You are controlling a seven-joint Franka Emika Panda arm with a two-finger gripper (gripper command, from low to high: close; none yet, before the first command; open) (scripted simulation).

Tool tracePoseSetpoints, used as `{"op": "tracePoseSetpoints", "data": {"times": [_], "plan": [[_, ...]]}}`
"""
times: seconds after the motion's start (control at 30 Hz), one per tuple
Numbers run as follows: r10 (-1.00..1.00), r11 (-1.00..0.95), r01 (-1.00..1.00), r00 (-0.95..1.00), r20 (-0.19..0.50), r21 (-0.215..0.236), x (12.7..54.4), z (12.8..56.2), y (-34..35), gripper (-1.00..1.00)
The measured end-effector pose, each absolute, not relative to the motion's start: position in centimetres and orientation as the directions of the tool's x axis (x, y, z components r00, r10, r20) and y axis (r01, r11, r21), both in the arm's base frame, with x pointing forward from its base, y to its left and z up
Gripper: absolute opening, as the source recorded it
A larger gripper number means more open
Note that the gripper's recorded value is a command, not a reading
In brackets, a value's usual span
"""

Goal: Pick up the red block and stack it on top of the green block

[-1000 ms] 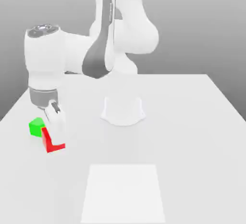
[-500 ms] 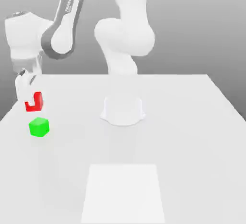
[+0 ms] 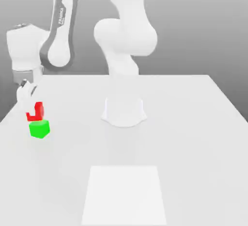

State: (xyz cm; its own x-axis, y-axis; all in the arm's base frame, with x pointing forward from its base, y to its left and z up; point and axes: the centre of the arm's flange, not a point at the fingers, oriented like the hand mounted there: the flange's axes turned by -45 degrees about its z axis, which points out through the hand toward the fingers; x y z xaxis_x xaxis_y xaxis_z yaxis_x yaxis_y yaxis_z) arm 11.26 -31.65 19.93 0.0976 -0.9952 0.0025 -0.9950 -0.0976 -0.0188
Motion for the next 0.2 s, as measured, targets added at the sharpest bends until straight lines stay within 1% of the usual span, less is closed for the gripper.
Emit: {"op": "tracePoseSetpoints", "data": {"times": [0.2], "plan": [[-0.995, -0.101, -0.995, 0.101, 0.001, -0.006, 11.1, 18.3, -31.4, -1.0]]}}
